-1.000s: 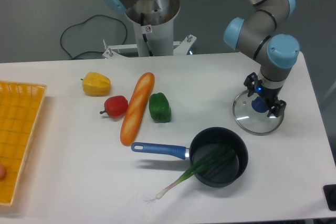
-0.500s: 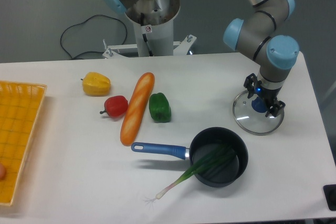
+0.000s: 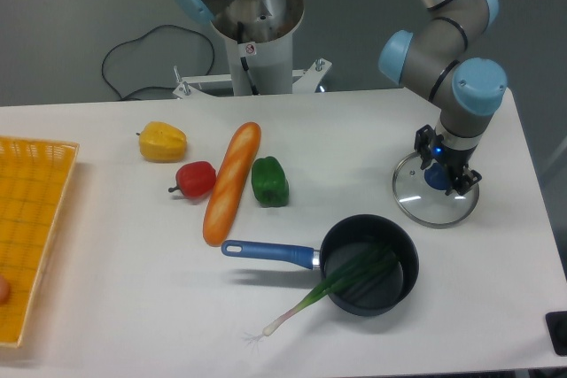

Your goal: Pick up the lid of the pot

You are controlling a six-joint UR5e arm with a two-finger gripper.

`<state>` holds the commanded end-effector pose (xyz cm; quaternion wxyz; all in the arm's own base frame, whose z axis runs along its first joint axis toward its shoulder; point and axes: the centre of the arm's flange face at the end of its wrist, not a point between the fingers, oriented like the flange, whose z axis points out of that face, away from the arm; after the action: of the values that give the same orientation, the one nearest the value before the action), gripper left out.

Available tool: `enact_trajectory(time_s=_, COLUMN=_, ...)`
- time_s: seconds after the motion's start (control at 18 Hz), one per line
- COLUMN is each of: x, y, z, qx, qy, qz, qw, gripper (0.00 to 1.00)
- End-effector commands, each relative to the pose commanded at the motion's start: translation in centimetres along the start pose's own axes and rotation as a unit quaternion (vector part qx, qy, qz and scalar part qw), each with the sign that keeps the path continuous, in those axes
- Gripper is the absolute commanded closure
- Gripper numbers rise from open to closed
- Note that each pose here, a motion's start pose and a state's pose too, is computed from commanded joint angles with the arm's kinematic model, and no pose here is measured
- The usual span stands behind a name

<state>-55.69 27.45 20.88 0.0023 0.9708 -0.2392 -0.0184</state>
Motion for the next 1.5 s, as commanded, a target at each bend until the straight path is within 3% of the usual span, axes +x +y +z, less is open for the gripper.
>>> enact_trajectory(time_s=0.39, x=-0.1, y=-0.1, z=-0.1, qx=0.000, qy=-0.001, qz=0.001, qw=1.0000, gripper=0.40)
enact_trajectory(time_s=0.83, x=-1.2, y=0.2, z=-2.0, qx=-0.008, qy=-0.014, qz=0.000, qw=0.9999, gripper=0.41)
enact_trajectory(time_s=1.5, x=-3.3, y=-0.1, z=-5.8, qx=-0.005, qy=0.012, qz=0.002, qw=0.9999, gripper=0.41)
